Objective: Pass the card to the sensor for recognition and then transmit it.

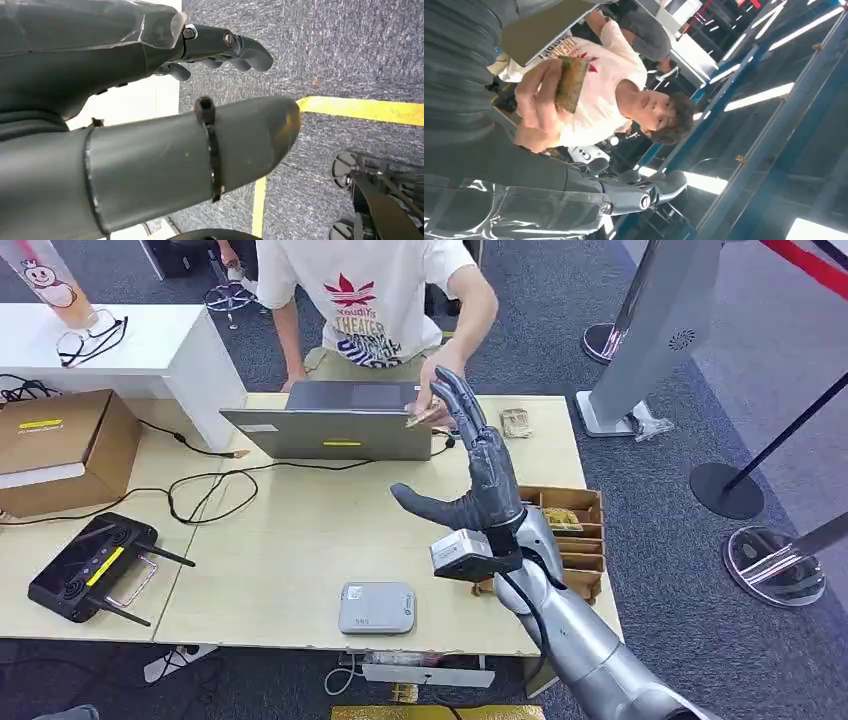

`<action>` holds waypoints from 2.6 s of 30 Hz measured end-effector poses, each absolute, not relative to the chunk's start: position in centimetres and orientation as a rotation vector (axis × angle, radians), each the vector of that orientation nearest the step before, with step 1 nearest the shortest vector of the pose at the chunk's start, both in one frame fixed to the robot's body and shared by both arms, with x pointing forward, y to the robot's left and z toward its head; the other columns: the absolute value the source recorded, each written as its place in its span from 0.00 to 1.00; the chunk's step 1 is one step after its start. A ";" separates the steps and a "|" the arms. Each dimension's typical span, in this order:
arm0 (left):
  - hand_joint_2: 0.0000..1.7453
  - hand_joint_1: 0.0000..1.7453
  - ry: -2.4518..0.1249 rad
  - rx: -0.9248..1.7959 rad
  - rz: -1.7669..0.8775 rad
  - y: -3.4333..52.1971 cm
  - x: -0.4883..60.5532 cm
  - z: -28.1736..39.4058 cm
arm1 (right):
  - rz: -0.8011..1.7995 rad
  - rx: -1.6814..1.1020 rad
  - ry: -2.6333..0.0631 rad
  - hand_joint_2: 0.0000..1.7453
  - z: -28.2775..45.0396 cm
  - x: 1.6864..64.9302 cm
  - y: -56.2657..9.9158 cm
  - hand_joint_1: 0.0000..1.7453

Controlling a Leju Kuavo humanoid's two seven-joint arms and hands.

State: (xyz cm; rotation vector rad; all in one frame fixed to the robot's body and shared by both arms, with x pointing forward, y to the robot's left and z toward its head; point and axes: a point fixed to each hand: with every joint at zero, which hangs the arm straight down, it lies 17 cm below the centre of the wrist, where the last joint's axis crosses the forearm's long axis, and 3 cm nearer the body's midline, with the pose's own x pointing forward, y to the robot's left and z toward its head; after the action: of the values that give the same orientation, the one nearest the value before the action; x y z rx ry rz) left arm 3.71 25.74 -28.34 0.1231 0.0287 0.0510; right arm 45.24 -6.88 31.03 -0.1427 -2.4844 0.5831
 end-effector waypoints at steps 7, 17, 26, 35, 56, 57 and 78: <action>0.00 0.00 0.030 0.122 0.064 25.7 3.7 -28.3 | 0.625 -0.245 -2.512 1.00 31.2 45.1 -6.8 0.00; 0.00 0.00 0.037 0.118 0.074 25.6 3.6 -28.3 | 0.800 -0.649 -2.590 1.00 31.7 45.4 -6.0 0.00; 0.00 0.00 0.033 0.113 0.066 25.4 3.6 -28.3 | 0.963 -0.817 -2.582 1.00 31.0 45.9 -5.1 0.00; 0.00 0.00 0.032 0.113 0.068 25.4 3.5 -28.3 | 0.942 -0.831 -2.571 1.00 30.9 46.3 -5.6 0.23; 0.00 0.00 0.030 0.112 0.059 25.4 3.5 -28.4 | 0.920 -0.819 -2.561 1.00 30.3 46.2 -6.0 1.00; 0.00 0.00 0.030 0.112 0.059 25.4 3.5 -28.4 | 0.916 -0.819 -2.559 1.00 30.2 46.2 -6.1 1.00; 0.00 0.00 0.015 0.086 0.037 25.9 3.4 -28.4 | 0.625 -0.318 -2.438 1.00 29.3 47.3 -6.9 1.00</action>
State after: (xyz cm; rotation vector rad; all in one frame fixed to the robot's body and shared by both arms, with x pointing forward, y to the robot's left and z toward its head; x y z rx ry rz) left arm 3.42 25.87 -28.40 0.0859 0.0154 0.0374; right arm 47.33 -6.88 29.30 -0.3175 -2.4378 0.6253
